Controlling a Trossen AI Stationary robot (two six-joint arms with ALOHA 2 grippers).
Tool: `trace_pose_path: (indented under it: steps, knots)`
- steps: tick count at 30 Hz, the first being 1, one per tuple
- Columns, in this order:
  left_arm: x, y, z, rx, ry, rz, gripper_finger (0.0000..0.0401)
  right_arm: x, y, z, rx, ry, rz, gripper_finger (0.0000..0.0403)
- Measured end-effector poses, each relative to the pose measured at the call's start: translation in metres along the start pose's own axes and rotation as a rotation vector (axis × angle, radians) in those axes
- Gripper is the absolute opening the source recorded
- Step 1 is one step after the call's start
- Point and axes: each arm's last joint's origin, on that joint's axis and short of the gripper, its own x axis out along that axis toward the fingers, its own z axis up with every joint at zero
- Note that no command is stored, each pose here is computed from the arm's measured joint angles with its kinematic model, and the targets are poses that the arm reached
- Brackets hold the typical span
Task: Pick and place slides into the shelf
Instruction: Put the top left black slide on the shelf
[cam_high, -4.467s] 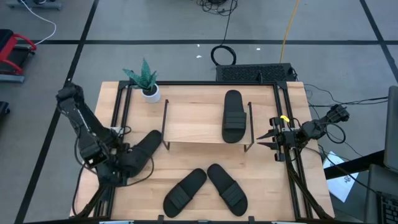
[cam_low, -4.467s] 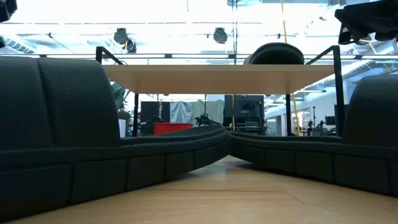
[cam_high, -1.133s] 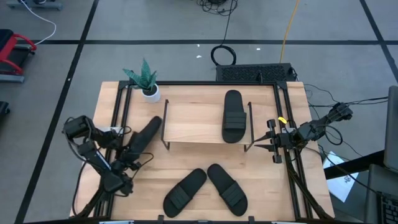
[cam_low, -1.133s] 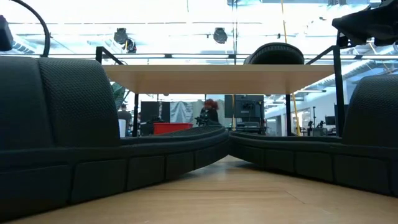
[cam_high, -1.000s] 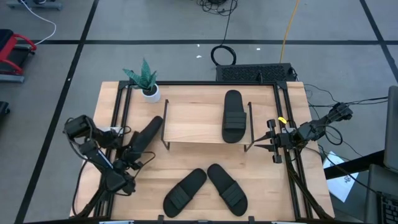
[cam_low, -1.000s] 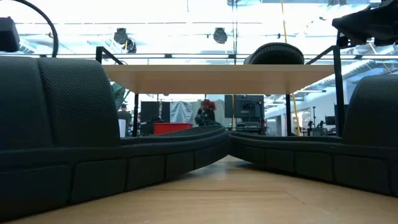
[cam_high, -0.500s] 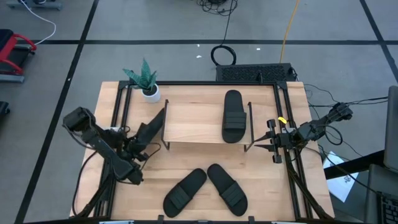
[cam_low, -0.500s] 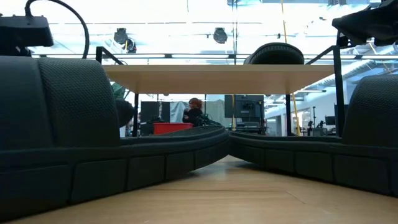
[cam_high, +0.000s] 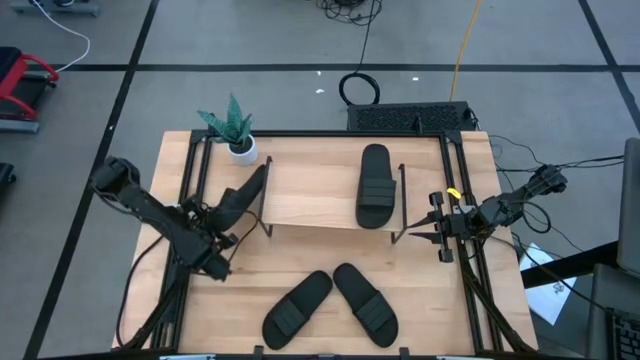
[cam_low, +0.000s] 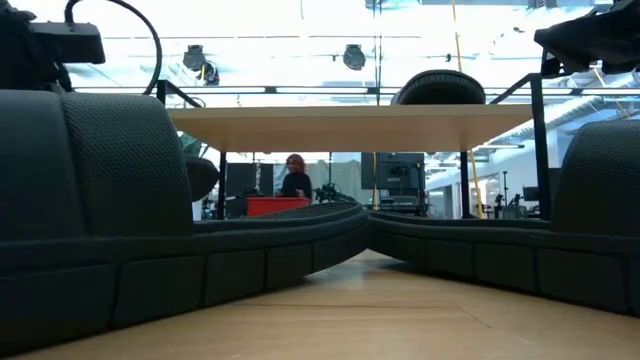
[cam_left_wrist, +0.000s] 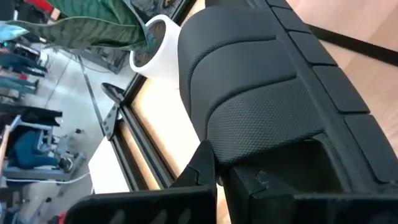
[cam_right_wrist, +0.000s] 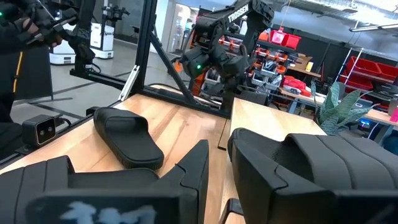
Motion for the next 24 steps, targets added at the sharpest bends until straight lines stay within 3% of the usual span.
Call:
trace_pose_path:
  steps: [6, 11, 18, 24]
  knots:
    - [-0.01, -0.002, -0.008, 0.036, 0.246, -0.056, 0.0, 0.0, 0.0, 0.0, 0.0, 0.0, 0.0, 0.0064]
    - [-0.041, -0.003, -0.019, 0.076, 0.284, -0.183, 0.0, 0.0, 0.0, 0.0, 0.024, 0.0, 0.0, 0.0064]
    - [-0.106, 0.001, -0.013, 0.05, 0.261, -0.437, 0.0, 0.0, 0.0, 0.0, 0.025, 0.0, 0.001, 0.0064]
    - [-0.145, -0.012, -0.009, 0.144, 0.311, -0.525, 0.0, 0.0, 0.0, 0.0, 0.023, -0.003, 0.0, 0.0064]
